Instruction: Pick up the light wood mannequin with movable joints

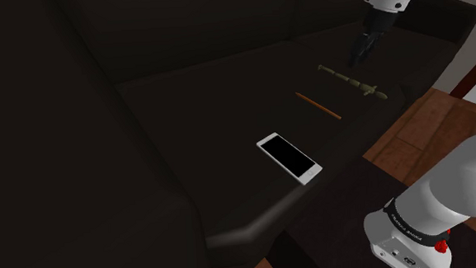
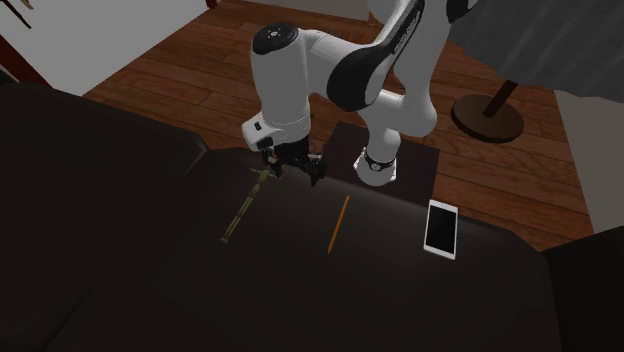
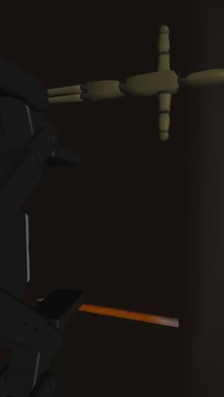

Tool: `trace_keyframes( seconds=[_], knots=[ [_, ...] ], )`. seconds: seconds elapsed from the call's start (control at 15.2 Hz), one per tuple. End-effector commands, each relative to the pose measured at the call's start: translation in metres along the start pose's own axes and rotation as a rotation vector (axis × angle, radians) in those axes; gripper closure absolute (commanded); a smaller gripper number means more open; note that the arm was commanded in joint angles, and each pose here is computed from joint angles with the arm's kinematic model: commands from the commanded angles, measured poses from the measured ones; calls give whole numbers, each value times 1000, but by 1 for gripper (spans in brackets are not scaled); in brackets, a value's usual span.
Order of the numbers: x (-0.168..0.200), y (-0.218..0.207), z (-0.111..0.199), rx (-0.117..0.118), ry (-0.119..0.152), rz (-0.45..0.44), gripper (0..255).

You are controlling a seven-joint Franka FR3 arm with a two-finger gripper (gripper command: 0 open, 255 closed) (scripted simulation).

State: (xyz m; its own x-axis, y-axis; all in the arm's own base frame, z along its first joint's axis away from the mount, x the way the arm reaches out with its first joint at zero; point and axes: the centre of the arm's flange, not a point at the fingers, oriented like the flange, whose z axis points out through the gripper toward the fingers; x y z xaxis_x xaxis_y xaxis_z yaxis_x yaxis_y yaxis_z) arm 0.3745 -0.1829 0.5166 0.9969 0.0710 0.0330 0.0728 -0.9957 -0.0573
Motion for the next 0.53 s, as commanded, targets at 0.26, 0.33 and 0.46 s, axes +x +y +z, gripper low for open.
trace_keyframes(
  seconds=[0.26,0.33,0.46],
  knots=[
    [16,68,33,-15,-14,18,0],
    [18,79,38,-17,-16,21,0],
    [22,102,49,-22,-21,27,0]
  ],
)
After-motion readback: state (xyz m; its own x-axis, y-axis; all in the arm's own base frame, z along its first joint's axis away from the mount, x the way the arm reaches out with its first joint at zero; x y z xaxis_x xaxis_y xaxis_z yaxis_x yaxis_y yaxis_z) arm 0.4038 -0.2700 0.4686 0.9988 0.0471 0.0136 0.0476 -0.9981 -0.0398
